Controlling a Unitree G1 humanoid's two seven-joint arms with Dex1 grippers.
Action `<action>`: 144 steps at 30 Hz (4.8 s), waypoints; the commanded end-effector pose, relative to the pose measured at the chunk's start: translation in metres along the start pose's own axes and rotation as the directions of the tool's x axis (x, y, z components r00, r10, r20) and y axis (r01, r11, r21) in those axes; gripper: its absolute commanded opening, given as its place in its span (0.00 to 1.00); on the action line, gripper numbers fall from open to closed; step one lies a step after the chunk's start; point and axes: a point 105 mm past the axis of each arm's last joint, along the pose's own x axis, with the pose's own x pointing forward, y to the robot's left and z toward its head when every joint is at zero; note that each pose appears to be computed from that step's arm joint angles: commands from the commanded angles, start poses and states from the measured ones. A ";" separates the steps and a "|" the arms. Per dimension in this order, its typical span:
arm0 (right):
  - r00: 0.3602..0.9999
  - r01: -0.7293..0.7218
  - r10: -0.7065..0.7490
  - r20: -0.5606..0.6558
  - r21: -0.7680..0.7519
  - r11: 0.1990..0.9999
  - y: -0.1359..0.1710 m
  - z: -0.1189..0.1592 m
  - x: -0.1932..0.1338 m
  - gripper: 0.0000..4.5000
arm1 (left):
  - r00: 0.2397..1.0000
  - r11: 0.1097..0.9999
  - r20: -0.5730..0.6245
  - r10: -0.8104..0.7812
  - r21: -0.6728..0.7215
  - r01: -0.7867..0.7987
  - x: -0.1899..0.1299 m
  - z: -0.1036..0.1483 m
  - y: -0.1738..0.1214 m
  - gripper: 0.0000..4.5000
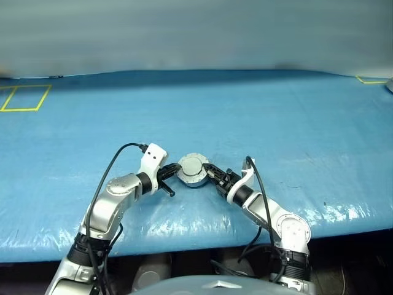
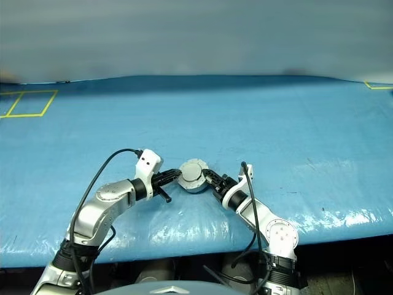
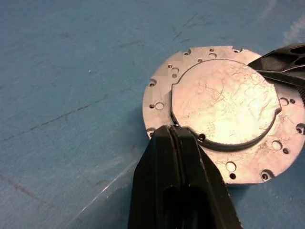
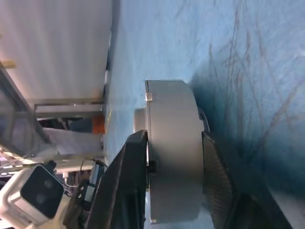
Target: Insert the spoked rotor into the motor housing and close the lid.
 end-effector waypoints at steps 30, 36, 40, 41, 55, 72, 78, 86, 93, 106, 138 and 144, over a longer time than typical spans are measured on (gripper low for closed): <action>0.938 -0.342 0.341 0.057 0.016 0.939 0.112 0.005 0.026 0.27 | 0.836 0.245 0.458 0.302 -0.885 0.397 -0.039 0.019 -0.009 1.00; 0.933 -0.360 0.360 -0.007 0.008 0.933 0.119 -0.009 0.030 0.27 | 0.769 0.104 0.558 0.313 -0.825 0.556 -0.043 0.033 -0.017 1.00; 0.931 -0.362 0.363 -0.038 0.018 0.932 0.120 -0.017 0.030 0.27 | 0.742 0.078 0.584 0.329 -0.800 0.595 -0.046 0.038 -0.016 1.00; 0.931 -0.362 0.363 -0.048 0.021 0.932 0.120 -0.019 0.030 0.27 | 0.731 0.077 0.596 0.334 -0.790 0.609 -0.046 0.039 -0.015 1.00; 0.919 -0.371 0.374 -0.127 0.048 0.927 0.123 -0.042 0.026 0.27 | 0.752 0.054 0.598 0.278 -0.791 0.609 -0.032 0.049 -0.022 1.00; 0.909 -0.409 0.410 -0.070 0.027 0.912 0.129 -0.029 0.025 0.27 | 0.771 0.072 0.536 0.345 -0.833 0.548 -0.045 0.024 -0.014 1.00; 0.911 -0.395 0.397 -0.113 0.037 0.918 0.125 -0.041 0.025 0.27 | 0.751 0.087 0.577 0.321 -0.808 0.583 -0.041 0.031 -0.012 1.00; 0.909 -0.395 0.396 -0.128 0.036 0.918 0.124 -0.043 0.024 0.27 | 0.713 0.102 0.607 0.350 -0.782 0.615 -0.036 0.044 -0.004 0.57; 0.913 -0.387 0.383 -0.142 -0.001 0.922 0.121 -0.045 0.021 0.27 | 0.711 0.107 0.614 0.342 -0.777 0.620 -0.035 0.048 -0.008 0.52; 0.999 0.040 -0.030 0.030 -0.877 0.479 0.044 -0.010 0.004 1.00 | 0.744 0.280 0.478 0.467 -0.878 0.389 -0.027 0.048 0.059 0.52; 0.971 0.240 -0.004 0.240 -0.970 0.048 0.012 -0.005 -0.002 1.00 | 0.877 0.322 0.026 0.479 -0.935 -0.148 0.020 -0.003 0.152 0.99; 0.985 0.173 -0.032 0.171 -0.982 0.075 0.007 -0.012 -0.002 1.00 | 0.919 0.438 -0.180 0.351 -0.836 -0.331 -0.023 -0.065 0.115 0.99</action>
